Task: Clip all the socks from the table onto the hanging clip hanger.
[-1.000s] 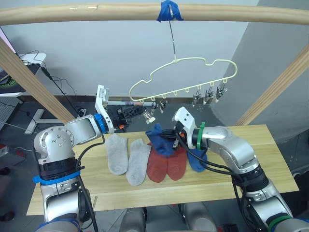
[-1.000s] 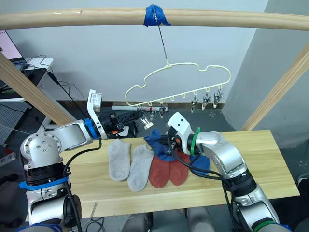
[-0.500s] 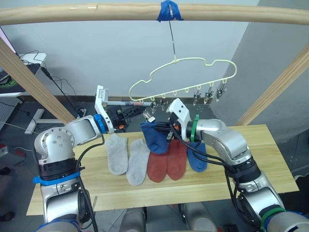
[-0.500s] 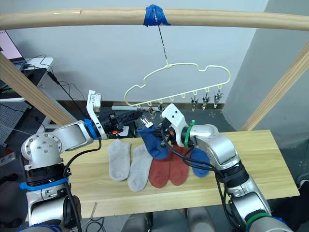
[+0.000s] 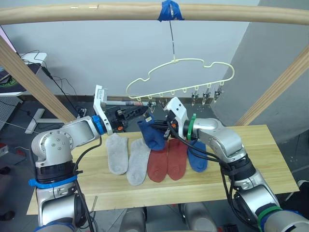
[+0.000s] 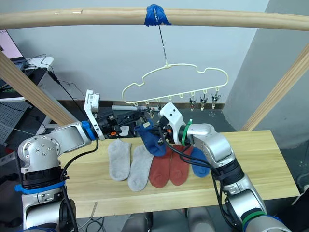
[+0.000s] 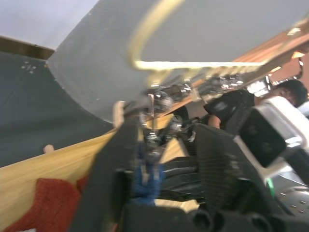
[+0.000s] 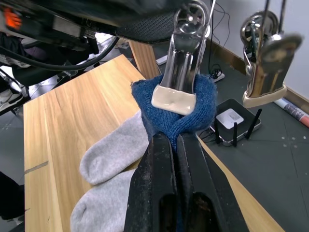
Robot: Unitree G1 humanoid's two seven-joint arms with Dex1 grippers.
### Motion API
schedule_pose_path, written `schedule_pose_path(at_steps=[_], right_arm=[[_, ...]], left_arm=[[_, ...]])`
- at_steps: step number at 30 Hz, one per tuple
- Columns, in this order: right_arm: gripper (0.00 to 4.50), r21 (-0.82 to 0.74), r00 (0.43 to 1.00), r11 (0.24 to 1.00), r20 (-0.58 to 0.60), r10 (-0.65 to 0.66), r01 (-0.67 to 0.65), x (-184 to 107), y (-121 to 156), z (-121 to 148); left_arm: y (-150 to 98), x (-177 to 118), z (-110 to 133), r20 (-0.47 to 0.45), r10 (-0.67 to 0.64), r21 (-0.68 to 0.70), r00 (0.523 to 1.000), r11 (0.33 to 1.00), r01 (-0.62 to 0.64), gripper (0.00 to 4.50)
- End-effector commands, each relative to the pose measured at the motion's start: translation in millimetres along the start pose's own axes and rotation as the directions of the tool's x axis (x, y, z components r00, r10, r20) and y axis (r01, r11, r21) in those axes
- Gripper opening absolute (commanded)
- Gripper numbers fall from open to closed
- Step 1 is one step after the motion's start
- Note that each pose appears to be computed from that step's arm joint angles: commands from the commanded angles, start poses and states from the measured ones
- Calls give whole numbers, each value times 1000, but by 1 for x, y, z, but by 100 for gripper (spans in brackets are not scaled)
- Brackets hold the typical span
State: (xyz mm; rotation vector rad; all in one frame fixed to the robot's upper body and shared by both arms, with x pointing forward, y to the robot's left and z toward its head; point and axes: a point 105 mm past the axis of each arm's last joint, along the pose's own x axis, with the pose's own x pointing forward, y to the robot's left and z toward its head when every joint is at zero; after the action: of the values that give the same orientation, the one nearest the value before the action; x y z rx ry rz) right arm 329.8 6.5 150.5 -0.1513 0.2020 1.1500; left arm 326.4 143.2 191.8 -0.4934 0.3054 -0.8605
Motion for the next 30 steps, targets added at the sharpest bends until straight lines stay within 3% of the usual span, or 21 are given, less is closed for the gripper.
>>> schedule_pose_path(at_steps=[1, 5, 6, 10, 14, 20, 24, 27, 30], right_arm=[[0, -41, 999, 999, 49, -15, 17, 1, -2, 15], [0, -30, 998, 999, 52, -32, 33, 3, -5, 13], [0, -20, 998, 999, 59, -33, 34, 4, -5, 14], [92, 1, 998, 1000, 63, -18, 18, 6, -3, 11], [233, 0, 999, 1000, 39, -27, 27, 0, -5, 1], [432, -35, 995, 995, -5, -96, 95, -31, -16, -22], [432, -59, 995, 993, 2, -101, 101, -49, -14, -24], [432, -65, 984, 988, 126, -129, 138, -87, -13, -5], [434, -58, 969, 990, 220, -115, 130, -100, -4, 13]], left_arm=[[-8, -10, 13, 30, -12, 63, 999, 998, 10, 324], [-10, -19, 14, 23, 8, 98, 1000, 995, -10, 439], [-10, -22, 12, 15, 19, 110, 1000, 994, -21, 445], [-17, -29, 1, -9, 44, 183, 999, 982, -41, 450], [-12, -29, -12, -22, 104, 261, 994, 961, -95, 450], [-9, -21, -14, 69, 133, 350, 989, 925, -148, 450], [-10, -19, -16, 107, 141, 409, 984, 896, -173, 450], [-12, -14, -24, 197, 139, 505, 971, 834, -222, 450], [-17, -9, -25, 266, 110, 563, 958, 789, -247, 432]])
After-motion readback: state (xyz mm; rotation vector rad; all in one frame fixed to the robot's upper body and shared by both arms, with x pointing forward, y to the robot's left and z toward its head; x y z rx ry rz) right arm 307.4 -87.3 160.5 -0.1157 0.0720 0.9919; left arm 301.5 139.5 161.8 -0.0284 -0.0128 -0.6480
